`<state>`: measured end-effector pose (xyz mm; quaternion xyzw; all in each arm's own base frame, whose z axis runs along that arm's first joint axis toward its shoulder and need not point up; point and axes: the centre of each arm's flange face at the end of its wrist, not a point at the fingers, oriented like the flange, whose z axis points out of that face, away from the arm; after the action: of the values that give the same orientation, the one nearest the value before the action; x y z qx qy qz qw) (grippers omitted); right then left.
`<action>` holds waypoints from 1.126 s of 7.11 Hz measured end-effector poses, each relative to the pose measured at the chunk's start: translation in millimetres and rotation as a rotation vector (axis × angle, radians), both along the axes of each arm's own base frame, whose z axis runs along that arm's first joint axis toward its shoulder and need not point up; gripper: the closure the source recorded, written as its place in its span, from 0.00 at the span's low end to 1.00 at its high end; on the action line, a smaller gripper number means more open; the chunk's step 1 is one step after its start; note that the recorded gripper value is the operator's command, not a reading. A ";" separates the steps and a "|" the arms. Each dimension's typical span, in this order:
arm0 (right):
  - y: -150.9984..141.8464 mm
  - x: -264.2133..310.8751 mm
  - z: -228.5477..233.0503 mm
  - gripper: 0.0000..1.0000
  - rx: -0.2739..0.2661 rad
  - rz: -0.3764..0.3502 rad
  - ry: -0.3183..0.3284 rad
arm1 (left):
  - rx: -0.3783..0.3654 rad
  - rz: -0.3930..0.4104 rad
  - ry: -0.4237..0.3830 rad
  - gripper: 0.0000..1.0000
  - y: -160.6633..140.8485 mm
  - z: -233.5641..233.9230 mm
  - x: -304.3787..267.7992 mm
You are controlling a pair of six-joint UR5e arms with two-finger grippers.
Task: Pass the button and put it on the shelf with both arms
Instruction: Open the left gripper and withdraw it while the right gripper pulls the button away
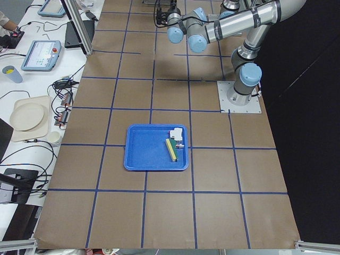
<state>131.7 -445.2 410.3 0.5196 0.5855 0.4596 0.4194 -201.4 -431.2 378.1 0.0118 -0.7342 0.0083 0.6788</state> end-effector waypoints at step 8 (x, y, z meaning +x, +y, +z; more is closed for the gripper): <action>-44.2 -245.0 88.2 0.99 -0.835 0.909 0.880 | 0.017 0.111 -1.098 0.00 -110.3 56.7 97.1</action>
<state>-113.3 -489.4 498.5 0.1607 0.9808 0.0774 0.0784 -104.3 -541.5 434.8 0.0497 -0.9786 0.0431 0.1948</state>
